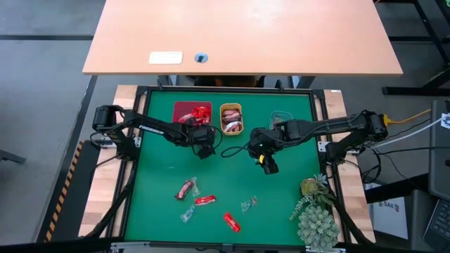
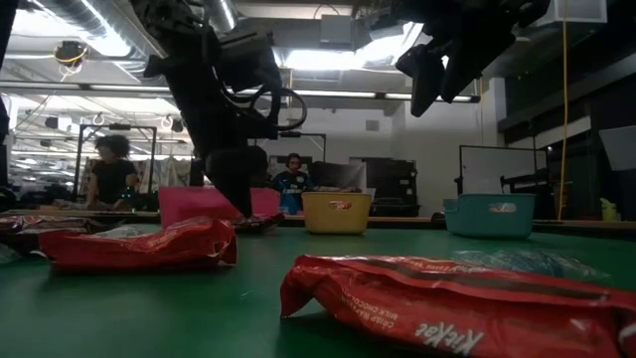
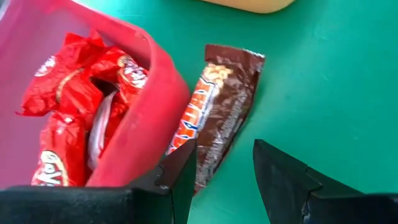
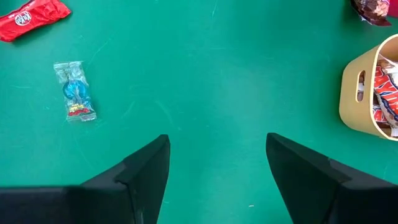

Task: Sort candy
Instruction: Put the brown chocolate bar into the yellow bin

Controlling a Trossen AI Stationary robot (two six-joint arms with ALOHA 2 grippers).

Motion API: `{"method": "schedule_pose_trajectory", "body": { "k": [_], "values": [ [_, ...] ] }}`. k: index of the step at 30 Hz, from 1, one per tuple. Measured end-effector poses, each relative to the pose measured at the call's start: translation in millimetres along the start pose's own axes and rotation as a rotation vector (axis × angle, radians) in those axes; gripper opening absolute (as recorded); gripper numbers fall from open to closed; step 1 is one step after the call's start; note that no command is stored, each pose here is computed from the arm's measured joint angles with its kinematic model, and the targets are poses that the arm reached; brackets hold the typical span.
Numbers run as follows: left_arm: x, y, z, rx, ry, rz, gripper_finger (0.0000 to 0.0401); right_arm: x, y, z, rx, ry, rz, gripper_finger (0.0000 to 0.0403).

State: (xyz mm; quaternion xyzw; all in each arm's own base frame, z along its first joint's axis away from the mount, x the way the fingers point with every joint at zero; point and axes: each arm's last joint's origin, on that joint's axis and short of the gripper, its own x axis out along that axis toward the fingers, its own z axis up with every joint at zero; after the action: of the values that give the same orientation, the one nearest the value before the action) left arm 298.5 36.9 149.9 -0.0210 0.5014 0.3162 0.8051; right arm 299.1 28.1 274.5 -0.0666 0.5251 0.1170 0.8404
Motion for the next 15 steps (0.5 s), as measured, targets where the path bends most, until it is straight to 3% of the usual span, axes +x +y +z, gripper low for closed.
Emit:
{"method": "schedule_pose_trajectory", "body": {
  "k": [7,15],
  "values": [
    [3.7,5.8,2.2,-0.011,-0.006,0.033,0.0151,0.0,0.0,0.1,0.000,-0.001,0.000,0.0264],
    [14.7,12.8,4.8,-0.050,0.021,-0.011,0.0151,2.7,-0.6,2.0,-0.003,-0.036,-0.006,0.0264]
  ]
}}
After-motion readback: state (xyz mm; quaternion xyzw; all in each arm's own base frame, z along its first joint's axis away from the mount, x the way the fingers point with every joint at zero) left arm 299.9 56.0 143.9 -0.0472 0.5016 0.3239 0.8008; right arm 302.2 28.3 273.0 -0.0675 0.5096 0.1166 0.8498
